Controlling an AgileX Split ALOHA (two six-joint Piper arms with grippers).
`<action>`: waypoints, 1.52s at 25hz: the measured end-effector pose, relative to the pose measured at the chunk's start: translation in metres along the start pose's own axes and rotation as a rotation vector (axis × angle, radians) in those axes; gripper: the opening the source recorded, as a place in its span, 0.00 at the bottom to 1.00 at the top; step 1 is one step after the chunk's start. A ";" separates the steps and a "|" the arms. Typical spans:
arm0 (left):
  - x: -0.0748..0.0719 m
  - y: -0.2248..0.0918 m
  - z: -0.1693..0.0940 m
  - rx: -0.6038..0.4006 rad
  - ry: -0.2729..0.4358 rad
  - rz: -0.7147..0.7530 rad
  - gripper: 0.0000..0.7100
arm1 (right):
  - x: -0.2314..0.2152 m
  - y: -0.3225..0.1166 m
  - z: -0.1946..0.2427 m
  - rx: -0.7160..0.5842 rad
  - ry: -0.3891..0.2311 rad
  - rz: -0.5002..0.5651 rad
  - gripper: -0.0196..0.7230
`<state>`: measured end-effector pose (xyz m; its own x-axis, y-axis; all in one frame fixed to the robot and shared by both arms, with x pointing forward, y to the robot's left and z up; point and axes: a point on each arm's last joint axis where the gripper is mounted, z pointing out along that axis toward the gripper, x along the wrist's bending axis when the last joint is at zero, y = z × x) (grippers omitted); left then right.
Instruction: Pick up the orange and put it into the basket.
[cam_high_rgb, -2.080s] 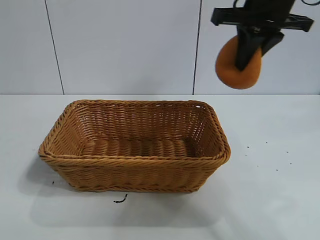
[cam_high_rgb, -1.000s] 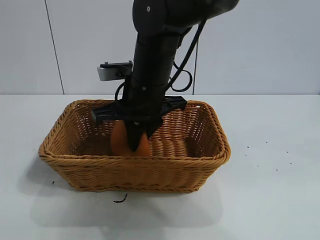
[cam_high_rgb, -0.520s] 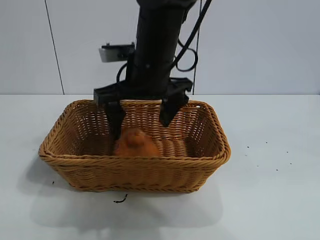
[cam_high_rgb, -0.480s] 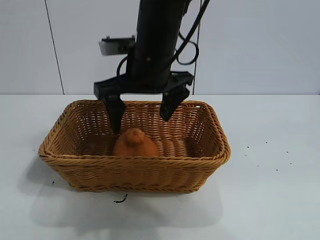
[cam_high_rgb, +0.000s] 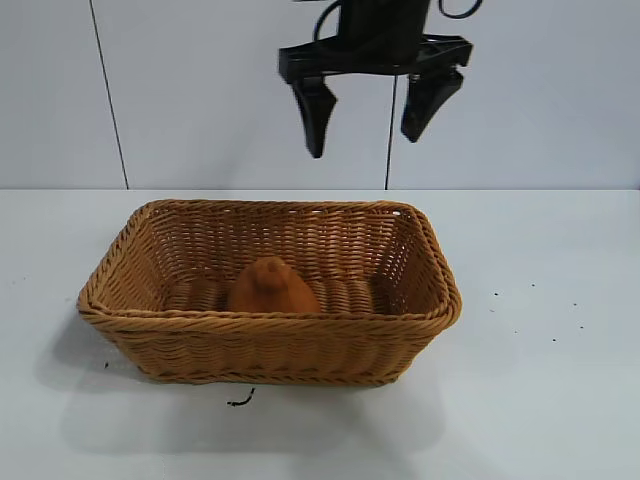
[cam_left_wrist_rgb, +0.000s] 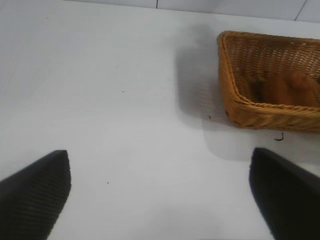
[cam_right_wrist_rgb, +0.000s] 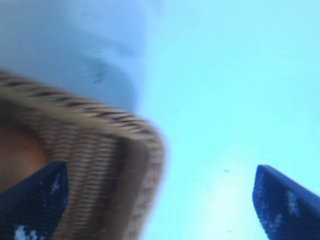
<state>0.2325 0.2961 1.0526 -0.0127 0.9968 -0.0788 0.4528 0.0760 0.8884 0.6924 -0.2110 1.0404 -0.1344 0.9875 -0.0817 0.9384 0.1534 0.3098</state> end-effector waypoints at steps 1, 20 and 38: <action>0.000 0.000 0.000 0.000 0.000 0.000 0.98 | -0.012 0.000 0.001 0.003 -0.008 0.025 0.96; 0.000 0.000 0.000 0.000 0.000 0.000 0.98 | -0.069 -0.079 -0.017 0.169 0.047 0.202 0.96; 0.000 0.000 0.000 0.000 0.000 0.000 0.98 | -0.043 -0.303 -0.125 -0.097 0.037 0.140 0.96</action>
<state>0.2325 0.2961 1.0526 -0.0127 0.9968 -0.0788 0.4528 0.0760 0.8884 0.3737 -0.2953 1.0689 -0.0181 0.9998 0.0027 0.9137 0.0154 0.4061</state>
